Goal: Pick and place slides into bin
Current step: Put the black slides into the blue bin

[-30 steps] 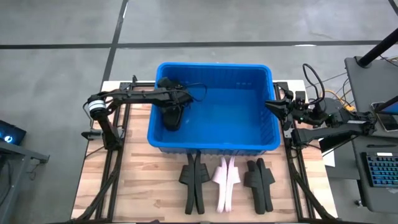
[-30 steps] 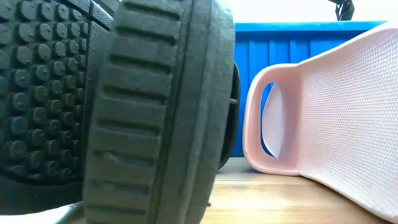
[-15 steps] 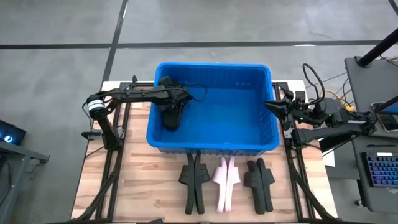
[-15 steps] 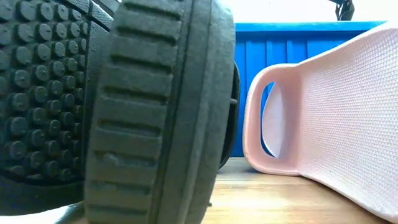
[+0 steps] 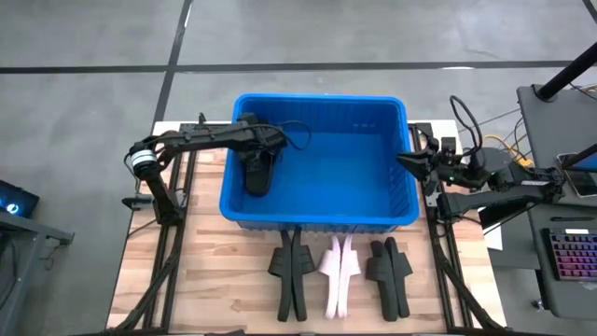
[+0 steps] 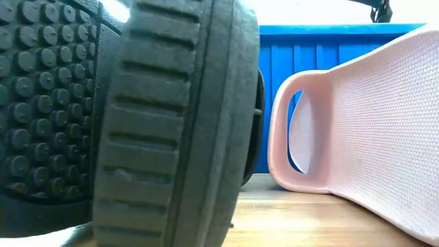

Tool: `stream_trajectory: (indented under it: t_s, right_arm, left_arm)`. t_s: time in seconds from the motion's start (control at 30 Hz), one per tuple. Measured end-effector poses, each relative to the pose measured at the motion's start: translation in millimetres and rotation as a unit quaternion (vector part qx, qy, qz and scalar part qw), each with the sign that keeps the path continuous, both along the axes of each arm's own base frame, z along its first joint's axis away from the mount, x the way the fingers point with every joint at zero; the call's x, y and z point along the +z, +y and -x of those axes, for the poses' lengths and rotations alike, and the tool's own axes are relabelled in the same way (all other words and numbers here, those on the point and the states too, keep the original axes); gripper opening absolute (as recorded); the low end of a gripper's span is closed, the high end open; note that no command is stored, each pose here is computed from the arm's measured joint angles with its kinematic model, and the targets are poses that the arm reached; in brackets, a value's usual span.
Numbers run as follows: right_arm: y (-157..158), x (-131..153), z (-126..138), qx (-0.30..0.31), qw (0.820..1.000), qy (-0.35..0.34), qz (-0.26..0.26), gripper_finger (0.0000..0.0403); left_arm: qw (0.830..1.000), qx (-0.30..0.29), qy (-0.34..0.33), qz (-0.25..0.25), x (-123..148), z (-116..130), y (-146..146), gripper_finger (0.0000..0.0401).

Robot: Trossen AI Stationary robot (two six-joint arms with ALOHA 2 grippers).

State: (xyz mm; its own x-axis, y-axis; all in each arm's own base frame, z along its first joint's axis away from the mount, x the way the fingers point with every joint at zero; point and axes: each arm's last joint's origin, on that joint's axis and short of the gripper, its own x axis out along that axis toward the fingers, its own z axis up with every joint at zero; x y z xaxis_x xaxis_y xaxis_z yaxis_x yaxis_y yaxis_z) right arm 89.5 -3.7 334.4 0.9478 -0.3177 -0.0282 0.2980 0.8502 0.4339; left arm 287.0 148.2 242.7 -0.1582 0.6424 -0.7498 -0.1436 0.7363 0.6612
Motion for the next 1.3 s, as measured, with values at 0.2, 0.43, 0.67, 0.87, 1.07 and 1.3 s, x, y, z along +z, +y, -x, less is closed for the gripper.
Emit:
stream_trajectory:
  t_s: [0.2,0.43,0.67,0.87,1.07,1.3]
  right_arm:
    - [0.0,-1.8,0.0,0.0,1.0,0.009,0.0,0.007]
    - [0.0,-1.3,0.0,0.0,1.0,0.006,0.0,0.0079]
    - [0.0,-1.3,0.0,0.0,1.0,0.007,0.0,0.0074]
    - [0.1,0.1,-5.2,-0.005,1.0,0.007,0.015,0.0068]
    - [1.0,0.6,-16.5,-0.005,0.999,0.017,0.039,0.0075]
    - [2.5,-4.9,-33.4,-0.004,0.999,0.041,0.029,0.0081]
  left_arm:
    - [1.0,-0.005,0.021,0.015,11.0,1.4,-4.5,0.0396]
    - [0.999,-0.035,-0.025,-0.005,47.3,0.2,-23.6,0.0396]
    - [0.98,-0.016,-0.196,-0.036,99.3,8.6,-51.6,0.0395]
    - [0.877,0.019,-0.469,0.106,136.1,11.2,-73.7,0.0379]
    - [0.717,-0.073,-0.668,0.183,180.1,5.2,-94.7,0.031]
    - [0.657,-0.133,-0.703,0.237,195.9,4.7,-118.9,0.023]
